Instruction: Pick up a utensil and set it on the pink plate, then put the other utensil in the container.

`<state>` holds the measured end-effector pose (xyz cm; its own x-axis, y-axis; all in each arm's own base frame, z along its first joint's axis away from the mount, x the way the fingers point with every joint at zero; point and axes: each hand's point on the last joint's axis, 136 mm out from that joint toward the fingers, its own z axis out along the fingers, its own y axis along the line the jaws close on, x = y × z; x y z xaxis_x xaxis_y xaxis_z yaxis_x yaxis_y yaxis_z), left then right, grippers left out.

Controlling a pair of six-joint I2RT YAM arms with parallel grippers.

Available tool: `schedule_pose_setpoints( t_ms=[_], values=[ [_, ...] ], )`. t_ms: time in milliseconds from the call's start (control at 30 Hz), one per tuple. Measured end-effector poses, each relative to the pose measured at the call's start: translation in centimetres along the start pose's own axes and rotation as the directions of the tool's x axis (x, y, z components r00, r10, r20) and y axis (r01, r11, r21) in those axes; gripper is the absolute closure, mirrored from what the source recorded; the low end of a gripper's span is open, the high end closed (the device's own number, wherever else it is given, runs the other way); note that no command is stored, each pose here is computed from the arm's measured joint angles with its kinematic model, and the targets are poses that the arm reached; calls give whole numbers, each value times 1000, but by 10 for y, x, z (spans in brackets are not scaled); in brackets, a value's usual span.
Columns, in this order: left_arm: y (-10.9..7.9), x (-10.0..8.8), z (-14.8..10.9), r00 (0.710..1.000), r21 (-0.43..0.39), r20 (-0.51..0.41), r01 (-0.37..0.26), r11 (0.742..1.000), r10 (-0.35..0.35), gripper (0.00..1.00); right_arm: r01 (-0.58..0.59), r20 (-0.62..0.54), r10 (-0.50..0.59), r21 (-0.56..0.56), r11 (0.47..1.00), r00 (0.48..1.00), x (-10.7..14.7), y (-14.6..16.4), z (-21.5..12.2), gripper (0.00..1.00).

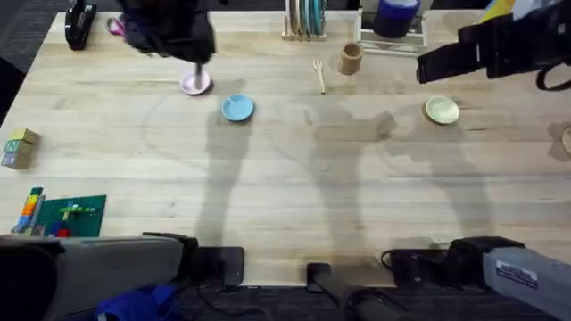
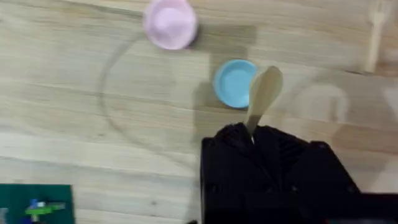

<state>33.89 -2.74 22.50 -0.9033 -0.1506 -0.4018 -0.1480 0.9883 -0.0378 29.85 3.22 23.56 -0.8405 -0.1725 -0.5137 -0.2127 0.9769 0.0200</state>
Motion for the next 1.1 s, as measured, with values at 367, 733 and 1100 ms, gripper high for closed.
schedule_pose_setpoints(
  t_ms=[367, 733, 1100],
  values=[
    [61, -23, 11, 999, -70, 35, 12, 997, -9, 958, 0, 0, 0, 0, 1000, 1000, 0, 0, 0, 3],
    [75, -48, 88, 1000, -67, -18, -16, 998, 15, 959, 0, 0, 0, 0, 1000, 1000, 0, 0, 0, 3],
    [77, -38, 151, 992, -65, -126, -32, 997, 24, 959, -1, -3, 1, 0, 1000, 1000, 1, 0, 0, 3]
  ],
)
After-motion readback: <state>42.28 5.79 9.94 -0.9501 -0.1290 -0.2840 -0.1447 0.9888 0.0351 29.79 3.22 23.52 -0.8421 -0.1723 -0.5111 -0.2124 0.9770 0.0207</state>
